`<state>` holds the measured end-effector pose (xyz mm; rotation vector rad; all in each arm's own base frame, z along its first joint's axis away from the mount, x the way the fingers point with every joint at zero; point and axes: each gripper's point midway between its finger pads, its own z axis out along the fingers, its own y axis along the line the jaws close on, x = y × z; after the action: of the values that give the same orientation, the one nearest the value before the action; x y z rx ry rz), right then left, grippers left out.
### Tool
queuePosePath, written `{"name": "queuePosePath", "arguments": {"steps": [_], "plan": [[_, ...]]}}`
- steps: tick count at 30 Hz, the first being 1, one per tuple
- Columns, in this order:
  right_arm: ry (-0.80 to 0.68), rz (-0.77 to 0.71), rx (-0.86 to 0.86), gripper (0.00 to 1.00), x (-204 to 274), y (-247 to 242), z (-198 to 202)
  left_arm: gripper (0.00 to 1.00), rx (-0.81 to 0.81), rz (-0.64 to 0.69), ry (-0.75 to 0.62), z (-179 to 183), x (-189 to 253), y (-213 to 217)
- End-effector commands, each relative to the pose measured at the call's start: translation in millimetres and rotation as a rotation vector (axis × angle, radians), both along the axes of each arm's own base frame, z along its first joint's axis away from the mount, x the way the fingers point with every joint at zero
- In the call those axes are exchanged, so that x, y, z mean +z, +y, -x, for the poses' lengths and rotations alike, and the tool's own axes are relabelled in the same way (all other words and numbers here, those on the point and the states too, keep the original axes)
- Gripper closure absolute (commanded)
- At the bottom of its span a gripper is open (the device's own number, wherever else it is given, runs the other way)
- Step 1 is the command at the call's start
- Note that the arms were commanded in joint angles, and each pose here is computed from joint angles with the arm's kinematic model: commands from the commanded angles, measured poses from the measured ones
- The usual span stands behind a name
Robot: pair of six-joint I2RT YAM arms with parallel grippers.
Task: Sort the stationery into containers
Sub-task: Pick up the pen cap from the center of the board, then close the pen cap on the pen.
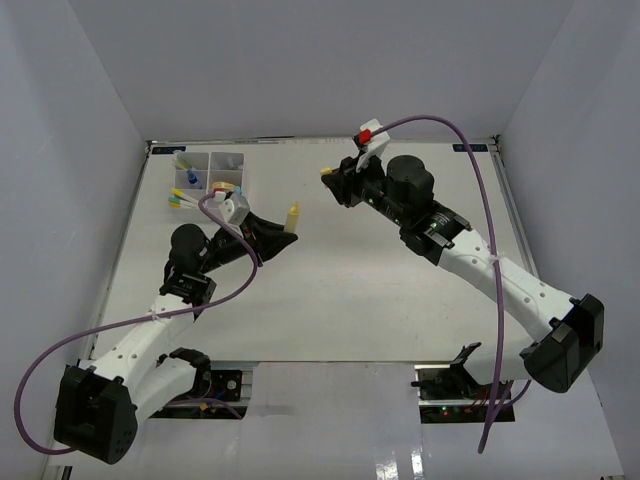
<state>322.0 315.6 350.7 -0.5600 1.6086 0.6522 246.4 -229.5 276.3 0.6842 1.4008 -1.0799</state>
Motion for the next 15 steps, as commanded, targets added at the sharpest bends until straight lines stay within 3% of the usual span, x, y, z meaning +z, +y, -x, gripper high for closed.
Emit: {"name": "queuePosePath", "arguments": {"steps": [1, 15], "plan": [[-0.071, -0.189, 0.135, 0.92, 41, 18, 19, 1.00, -0.107, 0.027, -0.077, 22, 14, -5], [-0.058, -0.365, 0.303, 0.92, 63, 41, 41, 1.00, -0.112, 0.023, -0.040, 18, 6, -6]]}}
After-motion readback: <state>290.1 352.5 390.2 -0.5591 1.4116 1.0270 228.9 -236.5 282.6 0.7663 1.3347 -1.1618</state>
